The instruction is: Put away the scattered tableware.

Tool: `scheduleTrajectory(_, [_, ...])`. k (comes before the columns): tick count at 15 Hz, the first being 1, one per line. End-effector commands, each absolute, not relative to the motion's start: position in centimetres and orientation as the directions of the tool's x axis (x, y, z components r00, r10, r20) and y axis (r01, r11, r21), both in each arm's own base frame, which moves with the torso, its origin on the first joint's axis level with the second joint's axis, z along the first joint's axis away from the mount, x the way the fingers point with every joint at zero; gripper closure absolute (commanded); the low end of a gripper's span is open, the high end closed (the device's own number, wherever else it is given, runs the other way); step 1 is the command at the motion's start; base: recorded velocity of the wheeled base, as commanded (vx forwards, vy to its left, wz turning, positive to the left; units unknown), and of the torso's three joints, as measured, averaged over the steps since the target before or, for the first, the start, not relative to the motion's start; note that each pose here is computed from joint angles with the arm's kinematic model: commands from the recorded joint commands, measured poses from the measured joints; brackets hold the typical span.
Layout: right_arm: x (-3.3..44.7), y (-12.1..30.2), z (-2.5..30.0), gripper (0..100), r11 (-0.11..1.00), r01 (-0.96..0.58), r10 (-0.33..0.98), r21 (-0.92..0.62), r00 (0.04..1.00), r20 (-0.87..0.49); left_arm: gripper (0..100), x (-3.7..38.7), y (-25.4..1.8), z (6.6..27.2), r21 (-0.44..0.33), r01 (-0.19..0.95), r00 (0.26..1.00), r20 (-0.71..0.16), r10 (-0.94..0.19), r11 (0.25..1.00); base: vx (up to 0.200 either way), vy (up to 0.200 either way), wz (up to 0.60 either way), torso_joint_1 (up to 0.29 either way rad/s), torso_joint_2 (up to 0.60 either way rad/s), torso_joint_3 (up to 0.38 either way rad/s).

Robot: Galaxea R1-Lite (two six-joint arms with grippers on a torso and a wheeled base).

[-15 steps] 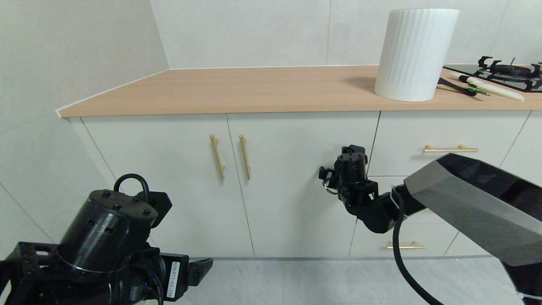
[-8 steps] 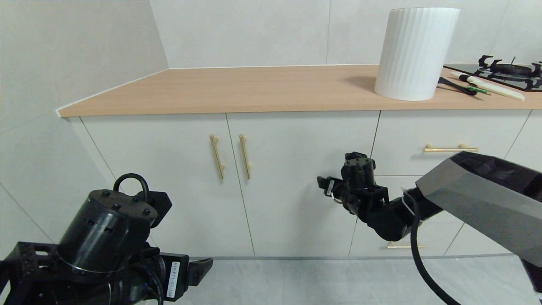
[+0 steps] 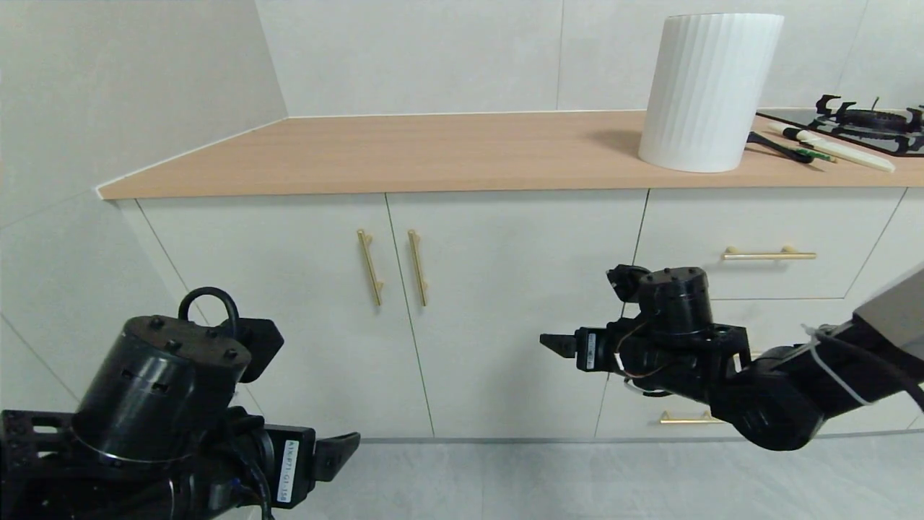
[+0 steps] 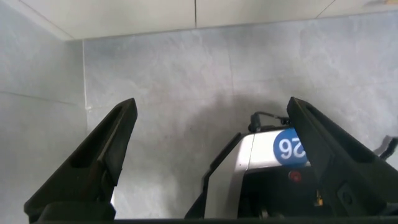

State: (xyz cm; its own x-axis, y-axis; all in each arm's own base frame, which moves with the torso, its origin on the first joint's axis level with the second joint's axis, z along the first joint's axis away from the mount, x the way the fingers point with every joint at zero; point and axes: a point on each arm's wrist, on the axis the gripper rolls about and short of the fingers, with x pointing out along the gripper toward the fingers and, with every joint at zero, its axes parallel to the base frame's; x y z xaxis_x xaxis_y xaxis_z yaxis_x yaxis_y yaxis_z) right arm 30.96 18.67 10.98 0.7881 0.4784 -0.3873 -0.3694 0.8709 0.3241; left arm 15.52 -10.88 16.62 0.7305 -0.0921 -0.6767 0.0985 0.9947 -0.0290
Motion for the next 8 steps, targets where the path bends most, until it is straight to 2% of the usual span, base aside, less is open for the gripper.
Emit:
scheduleTrajectory(1, [27.6,16.6,15.1,0,0.874,-0.404,0.475,0.271,0.829,-0.296,0,14.3,-9.6,18.9,-0.077,0.101,0.793,-0.596,-0.127,0.992,0.0,0.0,0.0,0.0,0.0,0.0])
scheduleTrajectory(5, [23.6,13.2,18.8,0,0.934,-0.262,0.309,0.243,0.933,-0.182,0,12.7,-6.5,20.9,-0.084,0.043,0.866,-0.494,-0.079,0.996,0.0,0.0,0.0,0.0,0.0,0.0])
scheduleTrajectory(8, [16.4,7.9,20.2,0,0.961,-0.19,0.209,0.2,0.975,-0.078,0,7.7,-2.9,21.5,-0.162,-0.007,0.938,-0.342,-0.049,0.987,0.0,0.0,0.0,0.0,0.0,0.0])
